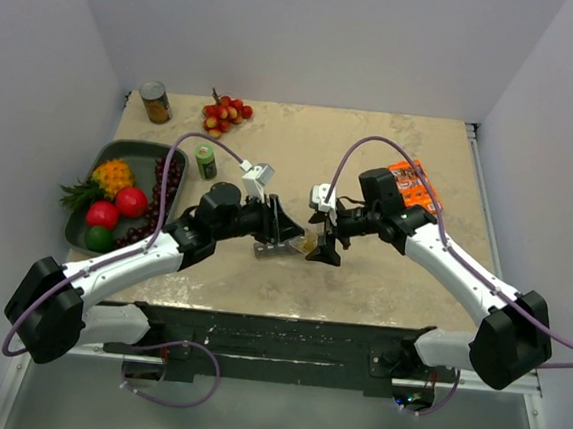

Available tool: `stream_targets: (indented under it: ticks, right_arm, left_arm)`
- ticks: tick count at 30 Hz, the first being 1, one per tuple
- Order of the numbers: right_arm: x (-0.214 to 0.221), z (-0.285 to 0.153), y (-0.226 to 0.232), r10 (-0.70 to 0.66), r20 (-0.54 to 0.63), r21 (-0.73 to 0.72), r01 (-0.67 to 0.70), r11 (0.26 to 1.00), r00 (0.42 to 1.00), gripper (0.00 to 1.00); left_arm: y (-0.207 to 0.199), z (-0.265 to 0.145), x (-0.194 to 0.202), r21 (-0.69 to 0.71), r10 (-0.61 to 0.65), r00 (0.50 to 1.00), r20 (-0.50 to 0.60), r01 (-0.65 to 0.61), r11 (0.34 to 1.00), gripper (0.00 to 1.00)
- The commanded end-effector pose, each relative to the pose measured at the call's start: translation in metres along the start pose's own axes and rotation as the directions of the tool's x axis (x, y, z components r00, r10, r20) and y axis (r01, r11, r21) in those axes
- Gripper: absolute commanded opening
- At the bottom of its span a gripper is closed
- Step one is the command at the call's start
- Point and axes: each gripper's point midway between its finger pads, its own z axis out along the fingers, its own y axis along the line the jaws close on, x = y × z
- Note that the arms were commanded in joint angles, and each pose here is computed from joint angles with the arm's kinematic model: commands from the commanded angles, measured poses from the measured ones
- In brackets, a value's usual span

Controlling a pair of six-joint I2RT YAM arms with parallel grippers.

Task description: Sort the pills into containers

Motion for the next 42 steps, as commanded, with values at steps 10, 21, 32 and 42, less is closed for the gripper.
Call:
stream_targets:
  ticks: [10, 21, 32, 42]
  right_arm:
    - [0.004, 0.020, 0.017, 0.013, 0.017, -0.092, -0.011, 0.996, 1.000, 0.62]
    - [-0.001, 0.015, 0.040, -0.034, 0.025, -0.218, 0.039, 0.975, 0.999, 0.00]
    - [-0.001, 0.007, 0.050, -0.092, 0.034, -0.240, 0.097, 0.966, 0.995, 0.00]
    - [0.001, 0.004, 0.058, -0.119, 0.043, -0.271, 0.126, 0.954, 0.992, 0.00]
  left_arm:
    - [-0.048, -0.002, -0.044, 0.147, -0.010, 0.990, 0.143, -0.011, 0.989, 0.00]
    - [-0.062, -0.022, -0.044, 0.222, 0.054, 0.979, 0.197, -0.098, 0.970, 0.39]
    - [-0.062, -0.074, -0.060, 0.073, 0.492, 0.818, 0.297, -0.533, 0.843, 0.91]
    - [-0.078, -0.088, -0.009, 0.268, 0.786, 0.507, 0.354, -0.860, 0.434, 0.89]
